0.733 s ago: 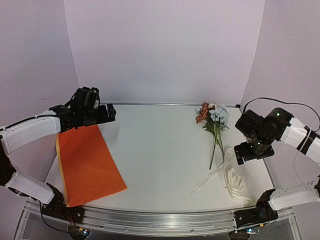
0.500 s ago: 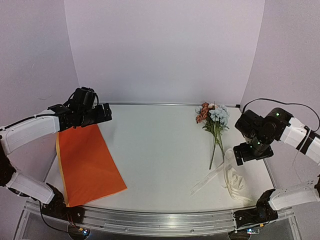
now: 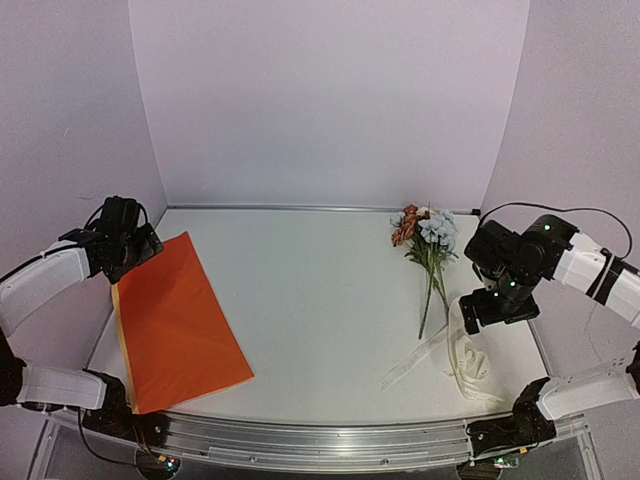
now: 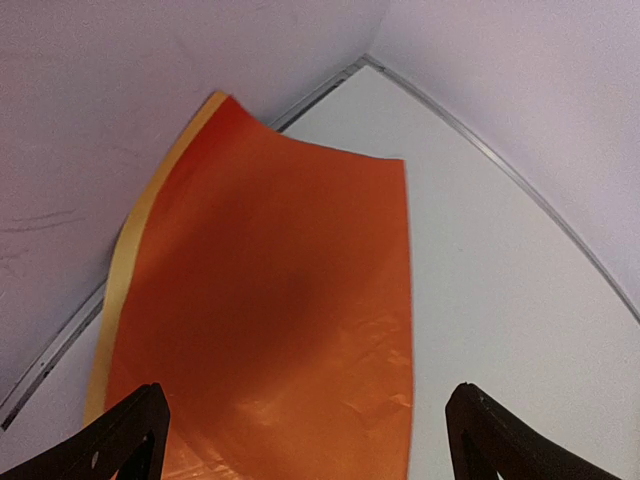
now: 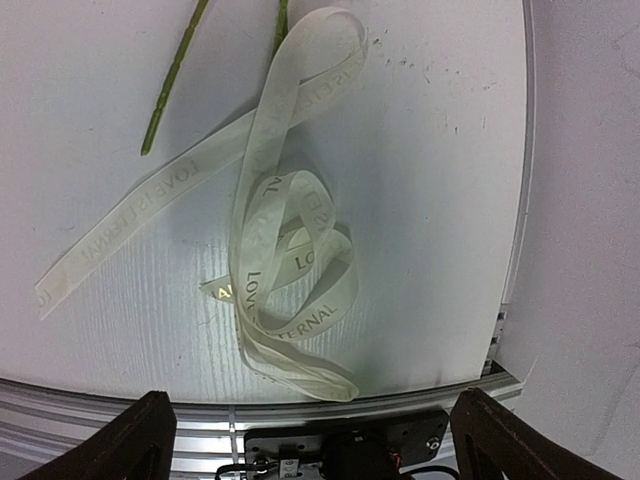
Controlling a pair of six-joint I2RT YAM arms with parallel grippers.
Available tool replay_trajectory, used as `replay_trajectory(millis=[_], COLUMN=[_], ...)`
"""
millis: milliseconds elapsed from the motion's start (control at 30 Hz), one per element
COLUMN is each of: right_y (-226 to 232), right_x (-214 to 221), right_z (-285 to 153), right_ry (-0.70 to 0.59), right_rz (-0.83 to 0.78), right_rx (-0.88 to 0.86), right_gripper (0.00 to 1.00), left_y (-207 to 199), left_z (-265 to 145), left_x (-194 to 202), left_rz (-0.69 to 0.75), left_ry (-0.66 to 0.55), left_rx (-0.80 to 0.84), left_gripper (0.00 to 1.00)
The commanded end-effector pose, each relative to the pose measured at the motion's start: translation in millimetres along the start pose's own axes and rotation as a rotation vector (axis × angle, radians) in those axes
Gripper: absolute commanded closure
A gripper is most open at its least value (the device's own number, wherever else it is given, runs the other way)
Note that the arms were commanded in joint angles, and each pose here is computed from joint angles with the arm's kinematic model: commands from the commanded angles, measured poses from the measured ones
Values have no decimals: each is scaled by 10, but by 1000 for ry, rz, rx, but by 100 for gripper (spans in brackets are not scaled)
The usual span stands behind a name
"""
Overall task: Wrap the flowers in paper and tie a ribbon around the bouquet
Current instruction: Move the folded wrapping paper to the center of the board.
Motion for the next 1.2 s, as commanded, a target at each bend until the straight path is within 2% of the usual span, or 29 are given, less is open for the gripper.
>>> replay_trajectory(millis=[0, 267, 767, 1033, 1167], right_y=[105, 202, 271, 218, 213], right_x=[-36, -22, 33, 83, 92], right_z=[22, 149, 282, 319, 328], right_ry=[19, 46, 78, 61, 62], right_rz=[16, 39, 49, 47, 46], right_rx=[-74, -129, -197, -192, -191], right_gripper=[2, 2, 2, 2, 2], left_y=[343, 725, 917, 842, 727], left_z=[60, 460, 1125, 1377, 1467], left_x=[105, 226, 495, 600, 586], left_rz=[-86, -134, -214, -213, -186], left_ry=[22, 112, 281, 352, 369], left_rx=[-137, -280, -151, -70, 39], left_gripper=[0, 0, 0, 0, 0])
Point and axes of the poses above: each gripper's point midway between its finger pads, its own z axis out along the fingers, its own y axis along the line the jaws close on, x = y × z, the point moved 10 cm from there along -z, back along the fingers, and after that the axes turned 15 degrees about z, right-handed, at the moved point
